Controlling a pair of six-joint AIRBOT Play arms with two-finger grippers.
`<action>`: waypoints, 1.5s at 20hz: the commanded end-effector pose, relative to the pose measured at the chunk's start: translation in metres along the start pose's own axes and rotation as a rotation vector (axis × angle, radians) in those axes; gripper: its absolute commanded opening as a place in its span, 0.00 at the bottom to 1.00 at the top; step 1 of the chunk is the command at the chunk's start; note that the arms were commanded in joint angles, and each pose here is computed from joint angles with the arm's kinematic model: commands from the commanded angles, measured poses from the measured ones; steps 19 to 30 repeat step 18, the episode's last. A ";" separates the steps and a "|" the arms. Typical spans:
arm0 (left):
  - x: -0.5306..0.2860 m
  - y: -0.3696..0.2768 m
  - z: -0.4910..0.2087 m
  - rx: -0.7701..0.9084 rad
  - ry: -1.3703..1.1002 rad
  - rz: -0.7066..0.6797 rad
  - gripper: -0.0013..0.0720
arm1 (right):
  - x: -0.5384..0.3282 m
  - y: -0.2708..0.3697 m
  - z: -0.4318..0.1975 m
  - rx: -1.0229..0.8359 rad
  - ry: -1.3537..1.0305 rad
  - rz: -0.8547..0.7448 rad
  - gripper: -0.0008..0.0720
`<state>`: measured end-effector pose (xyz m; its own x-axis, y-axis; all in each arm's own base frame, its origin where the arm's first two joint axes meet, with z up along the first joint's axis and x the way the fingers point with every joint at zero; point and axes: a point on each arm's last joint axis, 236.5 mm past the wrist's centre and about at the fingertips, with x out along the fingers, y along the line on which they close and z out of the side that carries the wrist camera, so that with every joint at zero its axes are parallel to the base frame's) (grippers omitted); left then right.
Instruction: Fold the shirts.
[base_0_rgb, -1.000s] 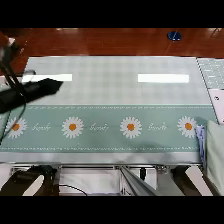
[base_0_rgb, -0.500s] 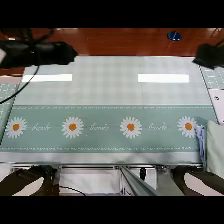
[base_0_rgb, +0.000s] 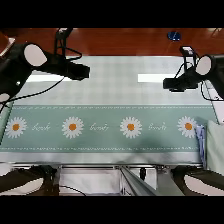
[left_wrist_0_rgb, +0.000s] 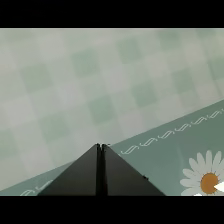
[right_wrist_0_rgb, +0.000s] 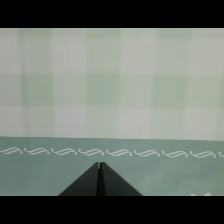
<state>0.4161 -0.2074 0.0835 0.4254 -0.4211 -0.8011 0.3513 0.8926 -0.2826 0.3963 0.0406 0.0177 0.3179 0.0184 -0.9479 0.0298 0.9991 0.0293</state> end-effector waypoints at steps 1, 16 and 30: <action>0.008 0.003 -0.007 -0.006 0.036 0.005 0.05 | 0.007 -0.001 -0.006 -0.003 0.011 -0.014 0.04; 0.017 0.006 -0.009 -0.011 0.046 0.008 0.05 | 0.007 -0.001 -0.005 -0.004 0.009 -0.014 0.04; 0.017 0.006 -0.009 -0.011 0.045 0.008 0.05 | 0.007 -0.001 -0.005 -0.004 0.008 -0.014 0.04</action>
